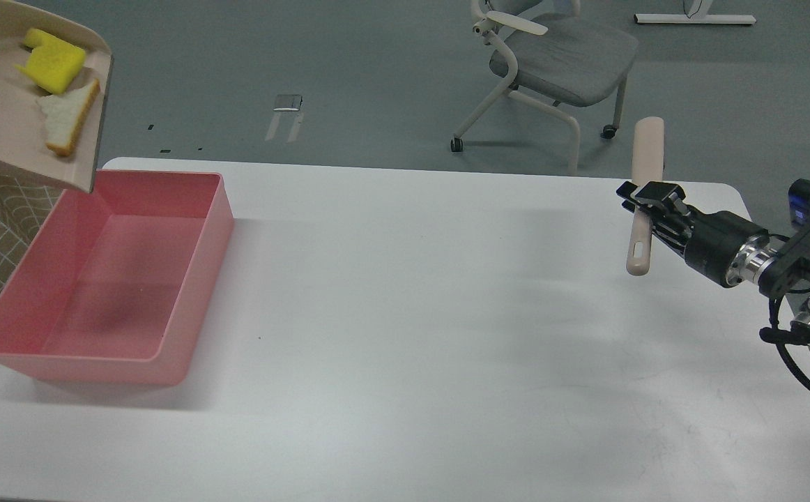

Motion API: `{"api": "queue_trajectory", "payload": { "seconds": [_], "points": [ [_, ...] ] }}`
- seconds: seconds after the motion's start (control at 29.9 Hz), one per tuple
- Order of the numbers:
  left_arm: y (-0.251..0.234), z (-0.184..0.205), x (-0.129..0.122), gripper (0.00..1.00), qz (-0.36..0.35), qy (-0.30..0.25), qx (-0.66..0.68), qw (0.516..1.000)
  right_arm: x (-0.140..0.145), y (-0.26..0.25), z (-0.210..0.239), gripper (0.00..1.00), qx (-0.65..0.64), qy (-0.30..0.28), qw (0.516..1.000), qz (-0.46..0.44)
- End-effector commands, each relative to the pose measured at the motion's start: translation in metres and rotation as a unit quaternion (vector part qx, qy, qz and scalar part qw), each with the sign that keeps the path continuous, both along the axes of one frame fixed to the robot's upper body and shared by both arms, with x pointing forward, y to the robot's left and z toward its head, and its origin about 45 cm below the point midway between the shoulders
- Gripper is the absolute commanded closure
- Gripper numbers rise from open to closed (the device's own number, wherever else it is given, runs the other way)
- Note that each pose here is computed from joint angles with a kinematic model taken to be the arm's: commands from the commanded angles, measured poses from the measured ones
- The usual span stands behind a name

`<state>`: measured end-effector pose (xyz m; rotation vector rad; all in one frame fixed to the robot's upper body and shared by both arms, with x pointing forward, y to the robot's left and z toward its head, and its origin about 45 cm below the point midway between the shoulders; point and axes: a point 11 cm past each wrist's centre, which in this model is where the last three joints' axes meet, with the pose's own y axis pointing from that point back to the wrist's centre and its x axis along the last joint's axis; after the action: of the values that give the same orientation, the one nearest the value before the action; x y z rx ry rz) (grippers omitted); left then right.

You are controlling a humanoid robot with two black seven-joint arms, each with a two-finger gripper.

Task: Sweep and dump garbage into bin
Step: 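Tip the dustpan further so the sponge and stick slide into the bin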

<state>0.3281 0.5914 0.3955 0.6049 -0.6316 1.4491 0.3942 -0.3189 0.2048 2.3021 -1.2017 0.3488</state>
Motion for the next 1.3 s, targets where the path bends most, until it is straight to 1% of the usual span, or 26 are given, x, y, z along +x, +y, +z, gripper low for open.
{"api": "queue_trajectory", "payload": {
  "seconds": [0.0, 0.13, 0.27, 0.5, 0.74, 1.27],
  "points": [
    [0.003, -0.011, -0.005, 1.00, 0.004, 0.016, -0.002, 1.000, 0.002, 0.000, 0.002, 0.72, 0.000, -0.002, 1.000, 0.000],
    [0.006, -0.018, -0.009, 1.00, 0.009, 0.025, -0.004, 1.000, 0.002, -0.002, 0.000, 0.72, -0.001, 0.001, 1.000, -0.002],
    [0.015, -0.029, -0.019, 1.00, 0.024, 0.038, -0.019, 0.999, 0.002, -0.002, -0.001, 0.72, -0.001, 0.002, 1.000, -0.003],
    [0.029, -0.033, -0.028, 1.00, 0.047, 0.042, -0.027, 0.998, 0.005, 0.000, 0.000, 0.72, -0.007, 0.003, 1.000, 0.002],
    [0.029, -0.026, -0.029, 1.00, 0.047, 0.040, -0.020, 0.998, 0.007, 0.000, 0.000, 0.72, -0.007, 0.003, 1.000, 0.000],
    [0.018, -0.026, -0.024, 1.00, 0.028, 0.040, -0.023, 0.999, 0.006, -0.003, -0.003, 0.72, -0.009, 0.007, 1.000, -0.003]
  ]
}}
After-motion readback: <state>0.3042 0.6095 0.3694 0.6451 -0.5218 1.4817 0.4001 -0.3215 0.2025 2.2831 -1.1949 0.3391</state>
